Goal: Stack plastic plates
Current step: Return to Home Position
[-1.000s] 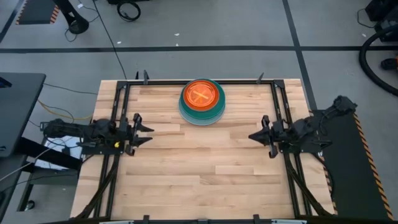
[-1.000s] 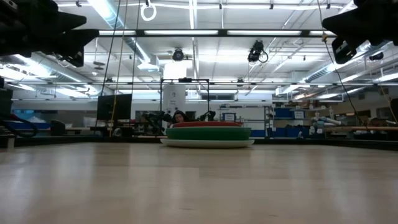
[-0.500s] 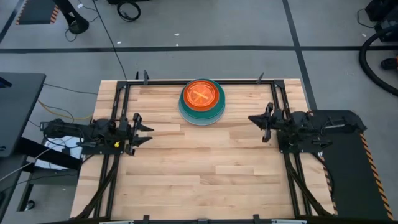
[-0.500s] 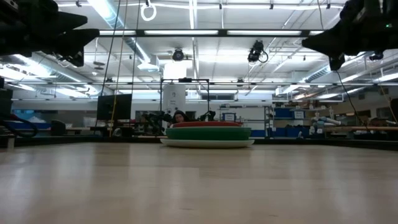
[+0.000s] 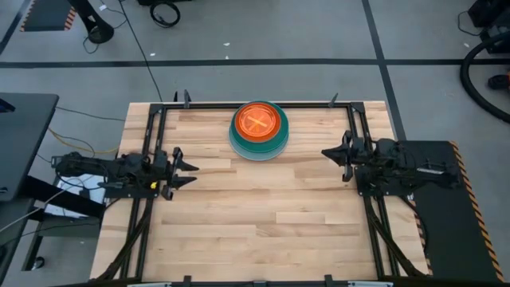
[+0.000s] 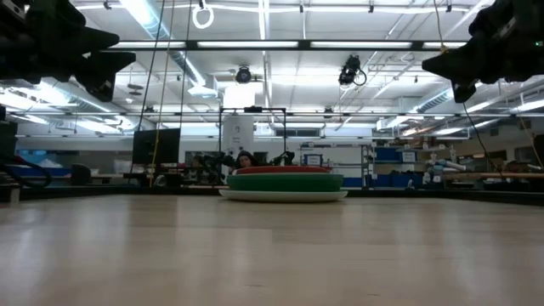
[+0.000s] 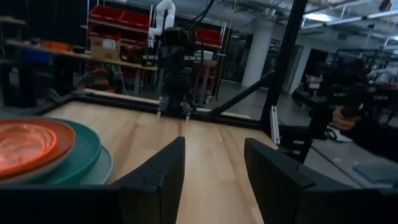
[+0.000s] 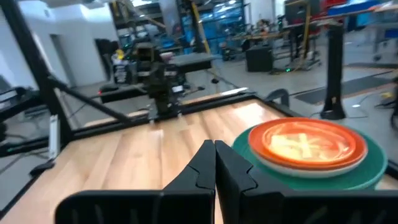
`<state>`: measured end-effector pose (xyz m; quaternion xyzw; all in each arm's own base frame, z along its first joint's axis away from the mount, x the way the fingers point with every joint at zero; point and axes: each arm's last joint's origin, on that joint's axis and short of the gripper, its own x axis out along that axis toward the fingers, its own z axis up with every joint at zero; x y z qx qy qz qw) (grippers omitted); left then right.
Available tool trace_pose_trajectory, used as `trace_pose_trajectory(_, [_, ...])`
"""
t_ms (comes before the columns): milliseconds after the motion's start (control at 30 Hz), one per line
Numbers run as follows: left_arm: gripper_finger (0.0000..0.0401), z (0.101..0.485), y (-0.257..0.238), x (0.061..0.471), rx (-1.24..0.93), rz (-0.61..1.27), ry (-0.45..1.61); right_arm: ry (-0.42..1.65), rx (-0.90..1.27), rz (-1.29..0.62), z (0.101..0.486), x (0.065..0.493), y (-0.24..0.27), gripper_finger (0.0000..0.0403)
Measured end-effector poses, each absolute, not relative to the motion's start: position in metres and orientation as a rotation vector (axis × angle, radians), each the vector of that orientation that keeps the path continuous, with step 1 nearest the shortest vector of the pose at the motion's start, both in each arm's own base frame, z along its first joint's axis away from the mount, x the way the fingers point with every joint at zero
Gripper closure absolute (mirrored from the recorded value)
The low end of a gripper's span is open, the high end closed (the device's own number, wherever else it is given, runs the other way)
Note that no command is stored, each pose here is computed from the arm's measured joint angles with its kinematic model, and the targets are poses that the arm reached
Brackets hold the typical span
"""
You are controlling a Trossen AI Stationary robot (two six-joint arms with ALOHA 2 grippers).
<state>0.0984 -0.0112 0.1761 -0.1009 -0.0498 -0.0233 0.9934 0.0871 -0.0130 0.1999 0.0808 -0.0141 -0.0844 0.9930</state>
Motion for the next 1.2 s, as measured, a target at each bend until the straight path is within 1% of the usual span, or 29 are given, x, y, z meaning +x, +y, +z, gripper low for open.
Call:
trace_pose_trajectory(100, [0.0229,0.176,-0.011,0.098,-0.216,-0.048,-0.102,-0.047,0.158,-0.142,0.195,0.088,-0.012,0.0396])
trace_pose_trajectory(200, [0.0229,0.177,-0.011,0.098,-0.192,-0.047,-0.105,-0.124,0.107,-0.116,0.178,0.096,-0.012,0.0396])
trace_pose_trajectory(333, [0.0229,0.177,-0.012,0.098,-0.181,-0.071,-0.105,-0.049,0.11,-0.099,0.17,0.097,-0.011,0.0396])
trace_pose_trajectory(467, [0.0229,0.177,-0.013,0.098,-0.15,-0.101,-0.105,-0.05,0.179,0.053,0.171,0.098,-0.004,0.0396])
trace_pose_trajectory(500, [0.0229,0.177,-0.013,0.098,-0.148,-0.101,-0.107,-0.047,0.179,0.066,0.17,0.098,-0.002,0.0396])
trace_pose_trajectory(633, [0.0229,0.178,-0.013,0.098,-0.15,-0.102,-0.119,-0.046,0.141,-0.018,0.17,0.098,0.002,0.0398])
trace_pose_trajectory(767, [0.0229,0.178,-0.013,0.098,-0.145,-0.102,-0.119,-0.022,0.099,0.077,0.168,0.098,0.009,0.0397])
trace_pose_trajectory(1000, [0.0229,0.175,-0.013,0.098,-0.101,-0.098,-0.089,0.004,0.052,0.135,0.165,0.098,0.012,0.0397])
trace_pose_trajectory(1200, [0.0229,0.175,-0.013,0.098,-0.042,-0.096,-0.087,0.003,0.069,0.047,0.165,0.099,0.004,0.0397])
